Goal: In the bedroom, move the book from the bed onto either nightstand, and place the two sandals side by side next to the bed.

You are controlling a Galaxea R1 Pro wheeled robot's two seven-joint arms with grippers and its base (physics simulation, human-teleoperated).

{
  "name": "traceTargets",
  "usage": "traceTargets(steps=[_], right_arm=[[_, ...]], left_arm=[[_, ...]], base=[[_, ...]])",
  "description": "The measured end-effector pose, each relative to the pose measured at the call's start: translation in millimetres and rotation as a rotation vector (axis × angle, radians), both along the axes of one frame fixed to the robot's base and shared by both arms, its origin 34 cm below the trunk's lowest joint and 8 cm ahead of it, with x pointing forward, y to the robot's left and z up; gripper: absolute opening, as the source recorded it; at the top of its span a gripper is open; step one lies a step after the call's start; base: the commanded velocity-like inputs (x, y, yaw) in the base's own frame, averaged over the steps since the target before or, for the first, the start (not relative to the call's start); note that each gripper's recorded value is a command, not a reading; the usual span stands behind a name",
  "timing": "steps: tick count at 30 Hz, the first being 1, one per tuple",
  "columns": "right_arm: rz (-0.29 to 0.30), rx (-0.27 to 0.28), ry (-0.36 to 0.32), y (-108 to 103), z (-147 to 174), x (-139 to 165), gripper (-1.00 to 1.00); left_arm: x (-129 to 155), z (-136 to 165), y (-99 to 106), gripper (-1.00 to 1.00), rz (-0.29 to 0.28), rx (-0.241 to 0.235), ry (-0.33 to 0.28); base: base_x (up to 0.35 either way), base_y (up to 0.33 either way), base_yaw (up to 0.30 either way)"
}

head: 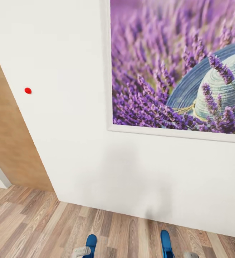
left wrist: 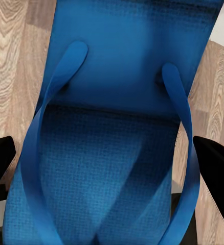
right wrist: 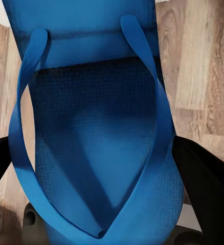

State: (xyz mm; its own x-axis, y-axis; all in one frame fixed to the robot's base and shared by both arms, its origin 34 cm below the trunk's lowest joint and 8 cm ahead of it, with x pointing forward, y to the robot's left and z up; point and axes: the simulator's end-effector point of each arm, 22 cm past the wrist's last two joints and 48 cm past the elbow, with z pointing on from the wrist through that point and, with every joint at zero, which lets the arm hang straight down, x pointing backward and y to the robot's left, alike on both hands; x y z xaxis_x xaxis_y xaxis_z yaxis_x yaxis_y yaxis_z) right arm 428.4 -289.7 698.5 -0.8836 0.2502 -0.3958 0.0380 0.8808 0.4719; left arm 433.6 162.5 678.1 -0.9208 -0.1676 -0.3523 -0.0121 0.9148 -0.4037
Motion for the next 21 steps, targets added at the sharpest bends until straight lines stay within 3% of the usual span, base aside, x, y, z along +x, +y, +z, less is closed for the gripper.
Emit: traceTargets(steps=[21], right_arm=[[-0.001,0.000,0.004,-0.1,-0.7,-0.3,-1.00]], left_arm=[[0.3,-0.3,0.0,-1.00,0.000,0.000,0.000]], base=[[0.021,0.000,0.300]])
